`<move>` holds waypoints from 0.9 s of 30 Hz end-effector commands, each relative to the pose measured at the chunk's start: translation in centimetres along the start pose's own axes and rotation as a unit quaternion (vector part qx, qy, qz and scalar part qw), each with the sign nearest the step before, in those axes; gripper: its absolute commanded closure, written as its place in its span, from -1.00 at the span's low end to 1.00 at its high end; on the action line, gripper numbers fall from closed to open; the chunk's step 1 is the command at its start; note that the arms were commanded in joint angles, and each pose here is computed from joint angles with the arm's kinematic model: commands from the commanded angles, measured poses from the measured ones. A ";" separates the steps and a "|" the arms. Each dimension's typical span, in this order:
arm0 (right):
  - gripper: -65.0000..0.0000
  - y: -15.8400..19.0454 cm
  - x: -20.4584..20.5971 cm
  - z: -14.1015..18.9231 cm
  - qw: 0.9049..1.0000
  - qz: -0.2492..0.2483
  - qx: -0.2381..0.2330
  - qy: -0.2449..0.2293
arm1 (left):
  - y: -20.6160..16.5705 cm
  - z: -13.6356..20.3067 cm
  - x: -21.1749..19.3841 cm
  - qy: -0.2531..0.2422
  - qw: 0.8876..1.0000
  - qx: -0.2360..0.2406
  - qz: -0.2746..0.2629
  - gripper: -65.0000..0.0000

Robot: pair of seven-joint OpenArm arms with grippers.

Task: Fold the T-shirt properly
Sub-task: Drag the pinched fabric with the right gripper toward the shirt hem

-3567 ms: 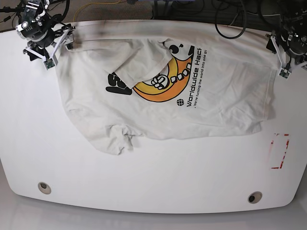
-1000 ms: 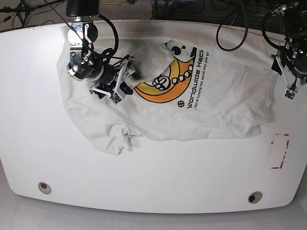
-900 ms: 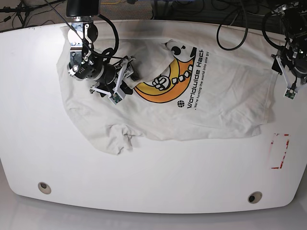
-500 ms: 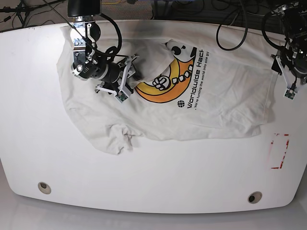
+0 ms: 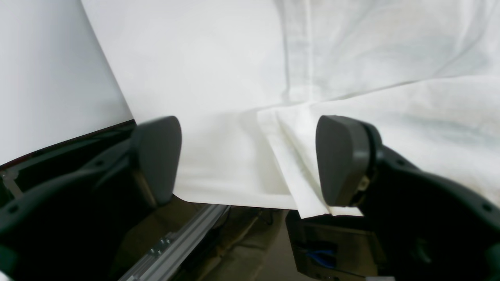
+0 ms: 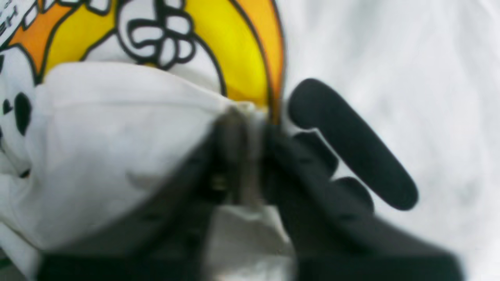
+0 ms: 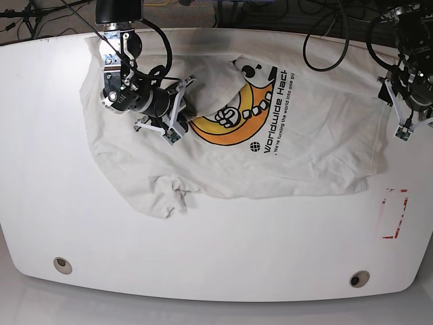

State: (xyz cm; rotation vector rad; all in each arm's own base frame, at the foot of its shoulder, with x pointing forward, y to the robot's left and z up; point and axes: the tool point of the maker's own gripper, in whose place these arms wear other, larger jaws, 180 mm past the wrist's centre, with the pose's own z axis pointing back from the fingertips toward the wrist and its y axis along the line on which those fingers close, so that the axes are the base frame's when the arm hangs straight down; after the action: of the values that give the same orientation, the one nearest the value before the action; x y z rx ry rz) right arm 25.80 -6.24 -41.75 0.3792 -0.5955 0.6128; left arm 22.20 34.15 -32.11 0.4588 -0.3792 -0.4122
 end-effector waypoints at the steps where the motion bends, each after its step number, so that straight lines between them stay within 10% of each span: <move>1: 1.00 -0.6 1.1 0.5 1.000 0.006 -0.005 -0.018 | 1.1 0.5 0.4 -0.006 1.000 0.016 -0.002 -0.55; 27: 1.00 -1.4 7.1 5.0 0.992 0.087 -0.061 -0.071 | 0.8 0.4 0.3 -0.005 1.000 0.013 -0.002 -0.55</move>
State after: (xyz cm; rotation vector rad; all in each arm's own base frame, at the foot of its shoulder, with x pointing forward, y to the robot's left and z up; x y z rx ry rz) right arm 28.19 -6.88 -35.32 0.2623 -0.7448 0.7095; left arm 22.18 34.14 -32.16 0.4575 -0.3783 -0.4123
